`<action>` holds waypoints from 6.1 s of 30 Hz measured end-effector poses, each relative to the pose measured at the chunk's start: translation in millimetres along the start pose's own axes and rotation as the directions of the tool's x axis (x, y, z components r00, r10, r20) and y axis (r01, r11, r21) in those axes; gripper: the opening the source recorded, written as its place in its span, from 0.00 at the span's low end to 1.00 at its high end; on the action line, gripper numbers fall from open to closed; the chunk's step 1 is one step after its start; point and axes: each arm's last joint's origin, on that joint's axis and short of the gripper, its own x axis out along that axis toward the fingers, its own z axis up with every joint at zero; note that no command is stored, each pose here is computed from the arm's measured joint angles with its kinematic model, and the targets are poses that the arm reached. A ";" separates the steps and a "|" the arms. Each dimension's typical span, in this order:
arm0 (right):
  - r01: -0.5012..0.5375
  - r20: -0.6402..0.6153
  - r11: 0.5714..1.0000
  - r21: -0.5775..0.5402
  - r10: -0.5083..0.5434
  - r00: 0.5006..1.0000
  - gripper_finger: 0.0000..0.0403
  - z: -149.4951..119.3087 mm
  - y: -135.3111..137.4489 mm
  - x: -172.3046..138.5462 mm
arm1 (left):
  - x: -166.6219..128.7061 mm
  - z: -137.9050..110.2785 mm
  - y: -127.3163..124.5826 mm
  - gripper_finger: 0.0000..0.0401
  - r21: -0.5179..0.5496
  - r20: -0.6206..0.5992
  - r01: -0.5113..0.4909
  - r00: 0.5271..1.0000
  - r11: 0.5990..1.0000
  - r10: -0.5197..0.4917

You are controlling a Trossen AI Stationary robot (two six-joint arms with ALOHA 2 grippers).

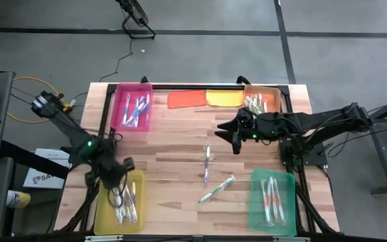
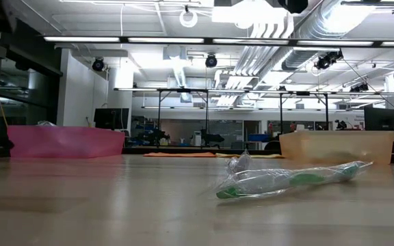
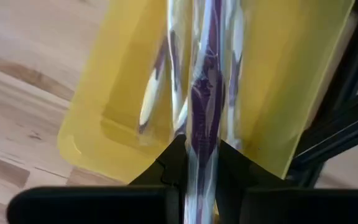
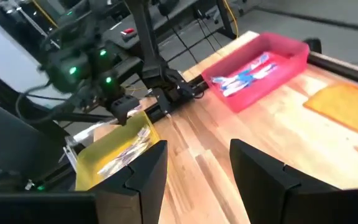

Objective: Pick & Place Toothbrushes
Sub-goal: Put the purple toothbrush into the yellow bin

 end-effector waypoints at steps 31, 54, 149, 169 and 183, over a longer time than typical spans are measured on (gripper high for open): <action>0.373 -0.369 0.838 0.398 -0.225 0.902 0.42 -63.7 -19.5 60.5 | 90.8 34.8 -19.9 0.63 0.218 -0.412 0.134 0.910 0.967 -0.033; 0.531 -0.603 0.732 0.427 -0.207 0.770 0.39 -105.8 -33.2 131.6 | -33.4 20.1 -18.0 0.64 -0.156 -0.263 -0.675 0.732 0.721 0.628; -0.219 0.289 0.924 -0.313 0.313 0.905 0.03 9.5 65.1 62.8 | -75.8 78.6 173.4 0.62 -0.885 0.442 -0.123 0.090 0.450 0.893; -0.287 0.238 0.944 -0.161 0.319 0.917 0.26 1.4 73.0 54.4 | -73.0 72.2 163.2 0.03 -0.831 0.461 -0.215 0.248 0.513 0.852; -0.283 -0.076 0.959 0.023 0.284 0.956 0.60 -2.1 53.6 24.1 | -34.5 45.0 54.8 0.03 -0.448 0.208 -0.172 0.934 0.877 0.289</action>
